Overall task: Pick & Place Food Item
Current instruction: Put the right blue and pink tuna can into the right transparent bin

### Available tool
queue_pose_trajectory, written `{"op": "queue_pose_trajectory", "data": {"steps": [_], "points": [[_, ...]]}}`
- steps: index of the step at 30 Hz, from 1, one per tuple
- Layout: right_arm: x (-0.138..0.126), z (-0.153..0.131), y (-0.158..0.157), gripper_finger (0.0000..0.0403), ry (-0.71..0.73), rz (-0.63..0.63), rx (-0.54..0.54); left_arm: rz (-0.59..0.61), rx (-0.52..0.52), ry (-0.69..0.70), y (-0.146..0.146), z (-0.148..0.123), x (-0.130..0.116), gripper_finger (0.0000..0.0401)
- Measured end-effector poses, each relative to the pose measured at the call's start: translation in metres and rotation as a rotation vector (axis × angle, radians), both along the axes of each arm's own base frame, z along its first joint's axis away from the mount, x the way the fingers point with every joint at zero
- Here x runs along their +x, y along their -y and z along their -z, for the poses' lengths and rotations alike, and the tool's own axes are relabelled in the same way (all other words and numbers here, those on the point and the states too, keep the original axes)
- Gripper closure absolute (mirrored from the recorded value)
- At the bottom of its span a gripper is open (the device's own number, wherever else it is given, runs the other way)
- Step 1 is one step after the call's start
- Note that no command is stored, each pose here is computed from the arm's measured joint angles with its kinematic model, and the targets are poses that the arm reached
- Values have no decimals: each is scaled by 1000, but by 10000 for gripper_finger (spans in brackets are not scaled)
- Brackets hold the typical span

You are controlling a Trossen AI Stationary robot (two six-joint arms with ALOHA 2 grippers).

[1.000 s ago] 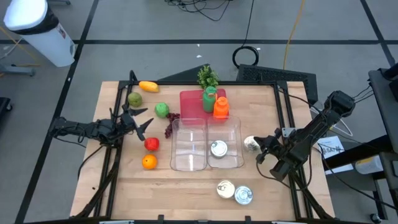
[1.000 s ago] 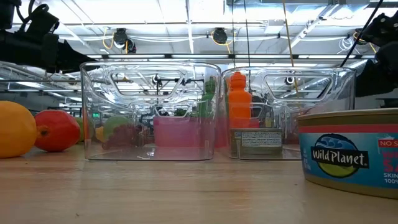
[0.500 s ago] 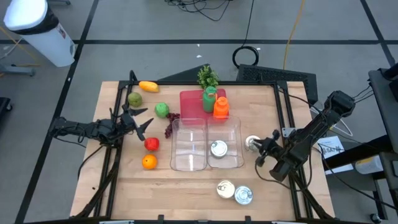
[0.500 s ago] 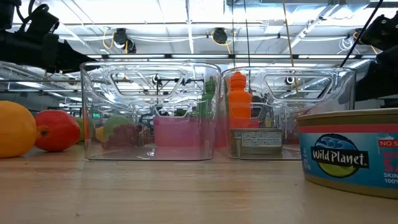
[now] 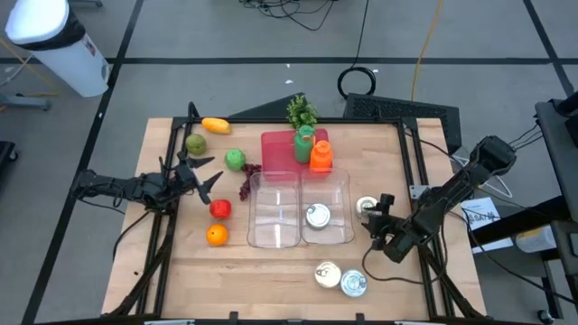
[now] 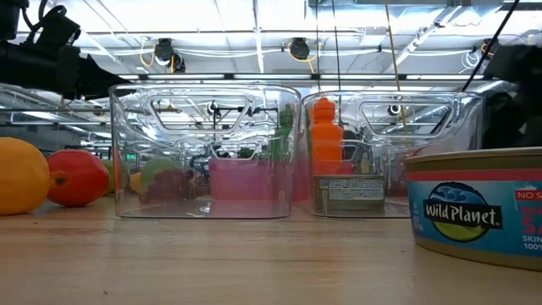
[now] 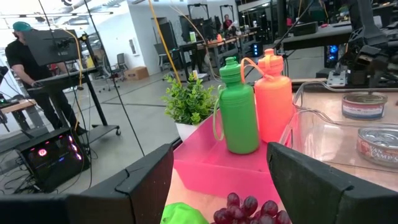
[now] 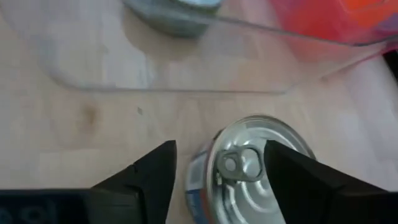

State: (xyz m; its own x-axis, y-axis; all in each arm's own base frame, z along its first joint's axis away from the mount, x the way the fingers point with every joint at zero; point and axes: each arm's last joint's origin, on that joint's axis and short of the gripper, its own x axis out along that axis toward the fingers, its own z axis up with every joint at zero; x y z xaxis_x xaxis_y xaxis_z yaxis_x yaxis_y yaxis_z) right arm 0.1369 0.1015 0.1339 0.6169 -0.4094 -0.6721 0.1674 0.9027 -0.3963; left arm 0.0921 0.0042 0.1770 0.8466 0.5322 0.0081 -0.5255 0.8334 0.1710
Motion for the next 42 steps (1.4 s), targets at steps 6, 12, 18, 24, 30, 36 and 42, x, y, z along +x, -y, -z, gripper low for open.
{"op": "queue_pose_trajectory", "data": {"steps": [6,12,18,24,30,36,42], "points": [[10,16,6,232,-114,32,-37,0,0,0,0,0,0,128],[11,22,7,340,-119,86,-32,0,0,0,0,0,0,128],[10,23,8,398,-138,102,-14,0,0,-1,0,0,0,128],[8,23,9,401,-119,141,0,0,0,0,0,0,0,128],[7,8,12,402,-38,152,-22,0,0,-1,0,0,0,128],[7,-18,14,399,62,155,-29,0,0,-1,0,0,0,128],[3,-31,19,400,151,157,-65,0,0,-1,0,0,0,128]]}}
